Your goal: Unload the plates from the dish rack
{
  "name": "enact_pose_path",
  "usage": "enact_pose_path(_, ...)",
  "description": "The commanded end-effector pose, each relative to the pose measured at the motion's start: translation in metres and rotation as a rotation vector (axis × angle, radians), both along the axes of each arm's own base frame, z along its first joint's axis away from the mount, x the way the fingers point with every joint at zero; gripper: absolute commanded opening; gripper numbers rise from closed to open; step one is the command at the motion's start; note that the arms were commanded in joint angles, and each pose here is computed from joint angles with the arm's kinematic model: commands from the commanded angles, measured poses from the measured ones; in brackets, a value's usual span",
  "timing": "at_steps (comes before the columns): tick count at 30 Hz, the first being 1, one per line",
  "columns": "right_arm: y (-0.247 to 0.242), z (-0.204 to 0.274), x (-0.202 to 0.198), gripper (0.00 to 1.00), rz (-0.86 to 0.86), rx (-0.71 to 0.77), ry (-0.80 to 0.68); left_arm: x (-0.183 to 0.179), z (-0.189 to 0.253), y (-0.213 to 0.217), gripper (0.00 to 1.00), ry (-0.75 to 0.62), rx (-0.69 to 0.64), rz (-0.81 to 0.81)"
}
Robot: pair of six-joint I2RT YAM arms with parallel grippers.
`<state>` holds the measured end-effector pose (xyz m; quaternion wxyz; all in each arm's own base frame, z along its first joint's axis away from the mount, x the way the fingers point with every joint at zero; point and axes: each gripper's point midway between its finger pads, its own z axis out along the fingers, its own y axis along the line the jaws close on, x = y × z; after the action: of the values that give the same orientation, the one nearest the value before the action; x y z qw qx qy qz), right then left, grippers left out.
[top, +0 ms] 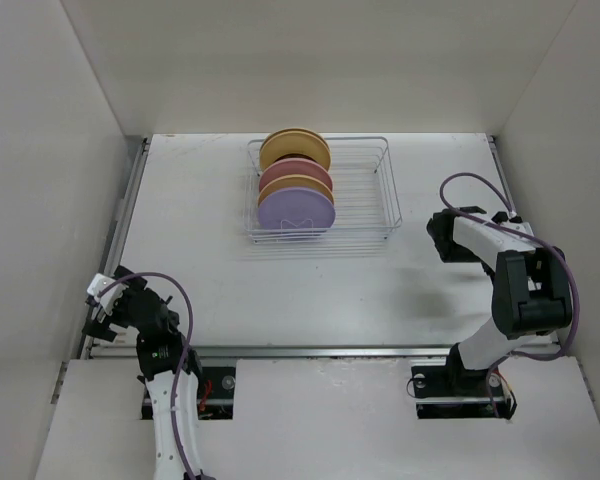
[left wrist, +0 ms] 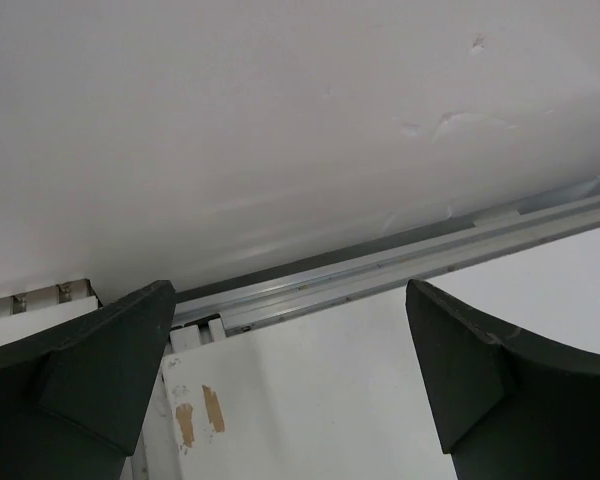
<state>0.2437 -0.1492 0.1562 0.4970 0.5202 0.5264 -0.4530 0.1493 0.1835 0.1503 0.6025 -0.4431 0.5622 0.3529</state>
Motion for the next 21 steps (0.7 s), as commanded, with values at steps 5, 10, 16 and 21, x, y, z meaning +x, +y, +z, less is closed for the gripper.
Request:
enact_pose_path(5,-0.007,0.045,0.019,1.0,0.054,-0.159,-0.009,0.011,0.024,-0.005,1.0,-0.043,0.051,-0.08)
enact_pose_path(10,0.005,0.111,0.042,1.0,0.082,-0.199,0.031,0.033,0.085,-0.037,1.0,0.025,0.177,-0.375)
enact_pose_path(16,0.049,0.201,0.083,1.0,0.21,0.114,-0.193,0.058,0.131,-0.144,1.0,0.284,0.37,-1.094)
enact_pose_path(21,0.169,0.221,0.186,1.0,1.129,0.248,0.0,0.052,0.137,-0.163,1.0,0.365,0.278,-1.208)
